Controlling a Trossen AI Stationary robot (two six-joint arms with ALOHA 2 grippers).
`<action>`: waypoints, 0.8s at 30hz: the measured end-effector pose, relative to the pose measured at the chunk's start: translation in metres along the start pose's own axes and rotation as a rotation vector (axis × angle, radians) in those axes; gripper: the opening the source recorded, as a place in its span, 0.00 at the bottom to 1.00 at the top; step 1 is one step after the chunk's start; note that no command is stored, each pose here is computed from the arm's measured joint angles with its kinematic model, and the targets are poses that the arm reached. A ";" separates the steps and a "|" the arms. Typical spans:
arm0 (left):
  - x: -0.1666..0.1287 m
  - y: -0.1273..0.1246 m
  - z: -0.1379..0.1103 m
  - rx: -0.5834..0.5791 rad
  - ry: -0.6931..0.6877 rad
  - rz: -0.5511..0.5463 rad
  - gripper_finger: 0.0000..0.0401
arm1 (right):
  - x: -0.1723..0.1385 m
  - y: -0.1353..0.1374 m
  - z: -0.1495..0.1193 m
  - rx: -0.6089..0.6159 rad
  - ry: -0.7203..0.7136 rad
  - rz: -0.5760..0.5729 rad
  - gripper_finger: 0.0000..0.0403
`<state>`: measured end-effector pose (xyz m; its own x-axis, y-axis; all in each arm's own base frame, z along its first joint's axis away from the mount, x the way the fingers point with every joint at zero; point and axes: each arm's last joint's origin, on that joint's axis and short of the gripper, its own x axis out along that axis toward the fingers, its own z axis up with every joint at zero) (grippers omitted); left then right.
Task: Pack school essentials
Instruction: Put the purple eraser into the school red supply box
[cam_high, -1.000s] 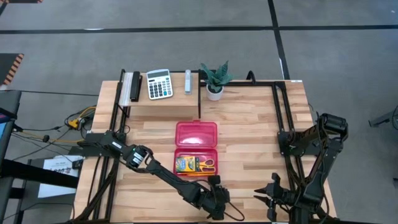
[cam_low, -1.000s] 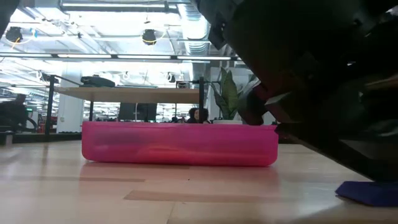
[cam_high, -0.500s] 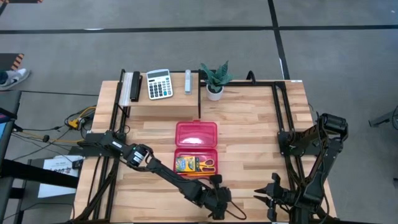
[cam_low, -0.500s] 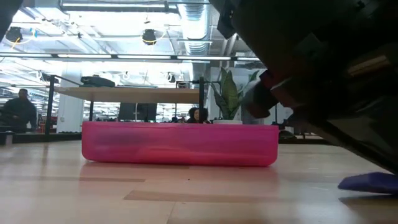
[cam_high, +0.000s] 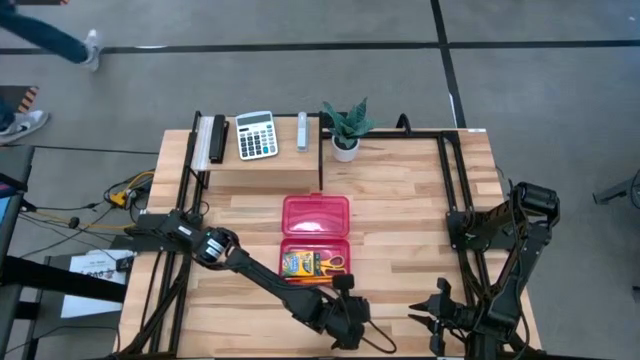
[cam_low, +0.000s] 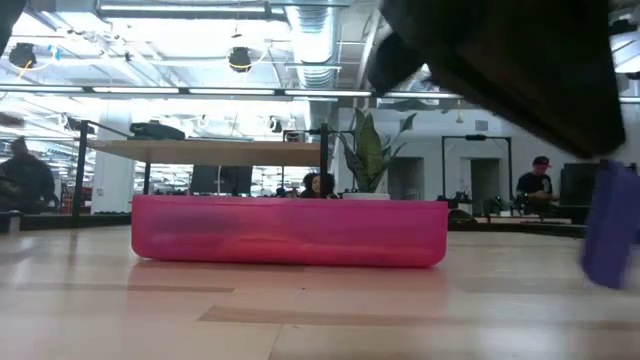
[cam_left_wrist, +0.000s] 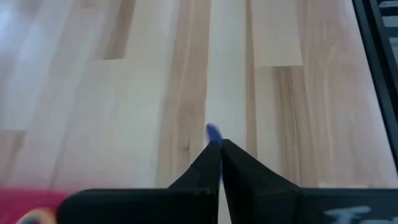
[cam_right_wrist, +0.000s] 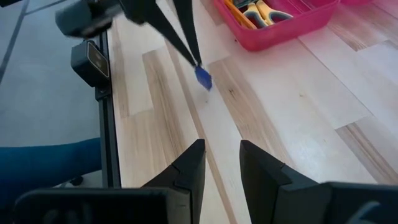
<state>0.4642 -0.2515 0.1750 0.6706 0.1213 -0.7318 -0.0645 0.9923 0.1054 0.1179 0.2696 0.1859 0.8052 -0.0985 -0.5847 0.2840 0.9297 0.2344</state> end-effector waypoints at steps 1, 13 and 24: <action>-0.004 0.000 0.001 -0.003 -0.003 0.009 0.00 | 0.000 0.000 0.000 0.000 0.000 0.000 0.27; -0.018 -0.003 0.000 -0.007 -0.008 0.075 0.00 | 0.000 0.000 0.000 -0.005 0.000 -0.003 0.27; -0.018 -0.005 0.002 0.075 -0.021 0.039 0.13 | 0.000 -0.001 0.000 -0.007 0.000 -0.004 0.27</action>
<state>0.4539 -0.2592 0.1894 0.6838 0.1590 -0.7122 -0.0361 0.9821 0.1846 0.1175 0.2691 0.1858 0.8040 -0.1017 -0.5859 0.2832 0.9318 0.2268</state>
